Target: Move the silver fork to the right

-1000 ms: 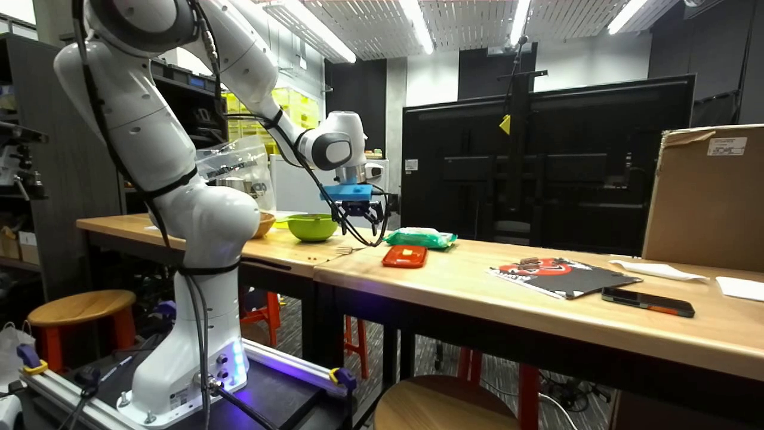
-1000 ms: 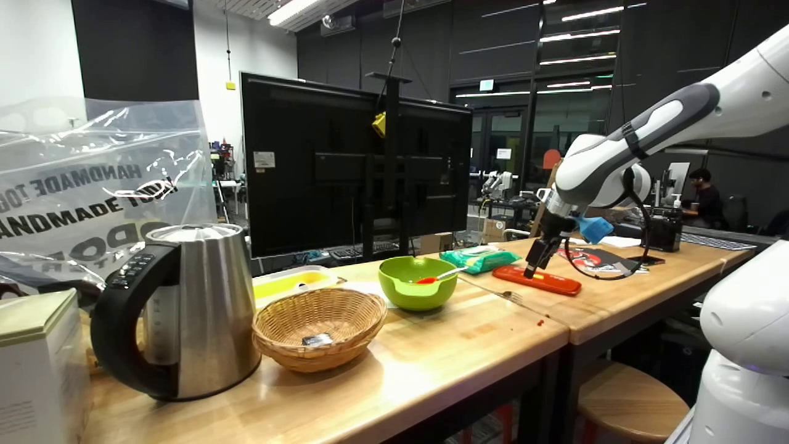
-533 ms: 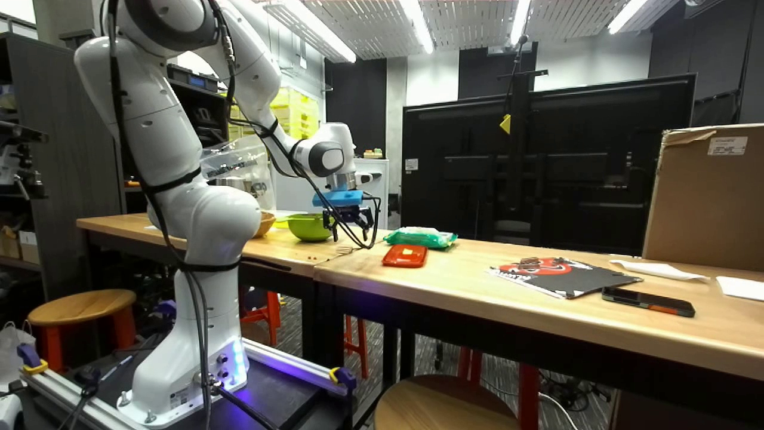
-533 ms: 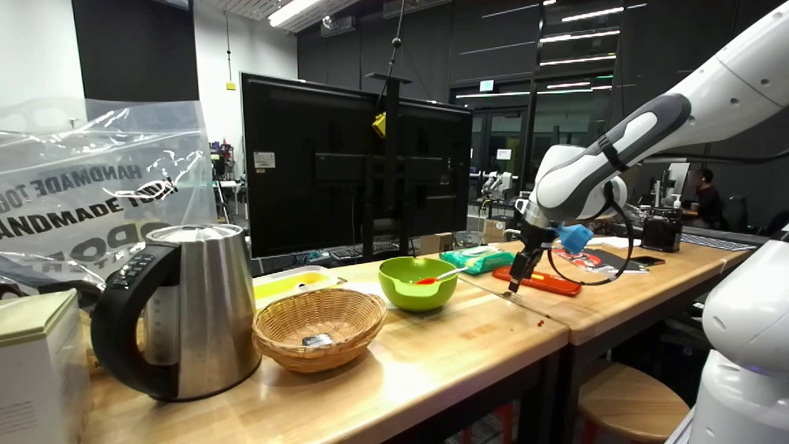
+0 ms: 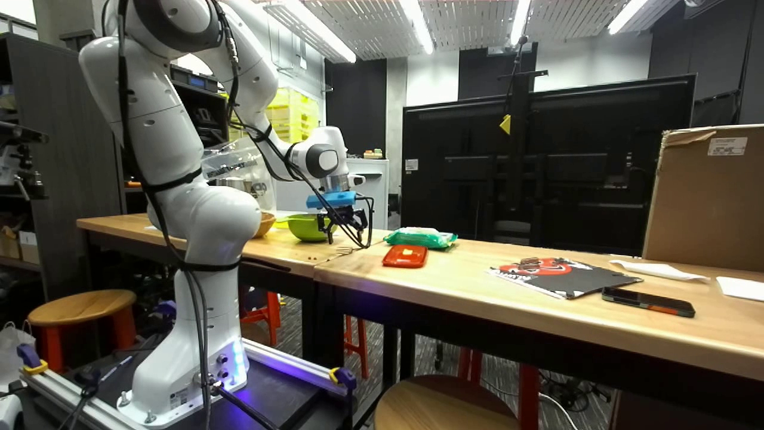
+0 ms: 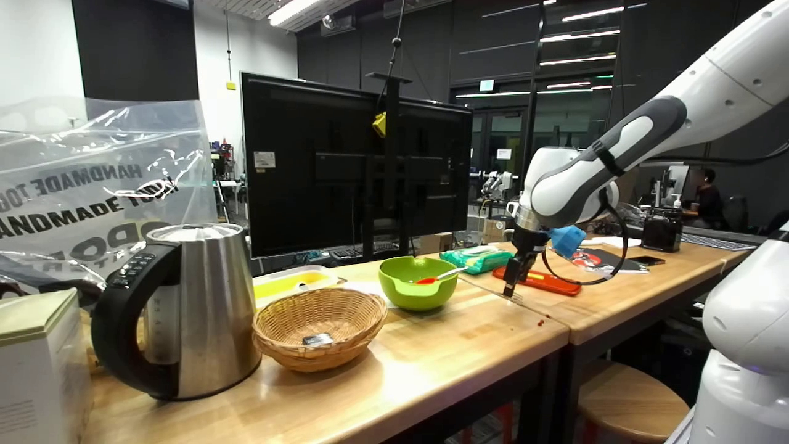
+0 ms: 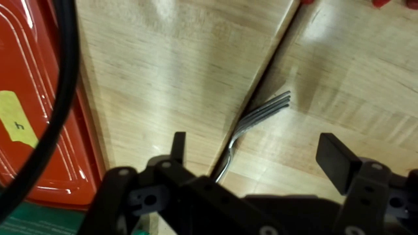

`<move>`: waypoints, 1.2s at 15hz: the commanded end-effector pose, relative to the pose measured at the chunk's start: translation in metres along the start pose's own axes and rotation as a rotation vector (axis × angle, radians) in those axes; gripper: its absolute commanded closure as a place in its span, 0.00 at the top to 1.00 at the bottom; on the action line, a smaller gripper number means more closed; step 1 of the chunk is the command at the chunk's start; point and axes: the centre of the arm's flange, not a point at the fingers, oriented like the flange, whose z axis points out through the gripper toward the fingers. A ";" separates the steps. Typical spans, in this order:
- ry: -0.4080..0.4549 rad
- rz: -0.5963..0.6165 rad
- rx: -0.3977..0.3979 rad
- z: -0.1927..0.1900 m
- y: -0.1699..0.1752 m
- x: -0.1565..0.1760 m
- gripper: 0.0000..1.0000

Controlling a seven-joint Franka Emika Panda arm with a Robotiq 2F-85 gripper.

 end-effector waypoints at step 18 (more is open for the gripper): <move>0.021 0.213 -0.005 0.021 0.008 0.014 0.29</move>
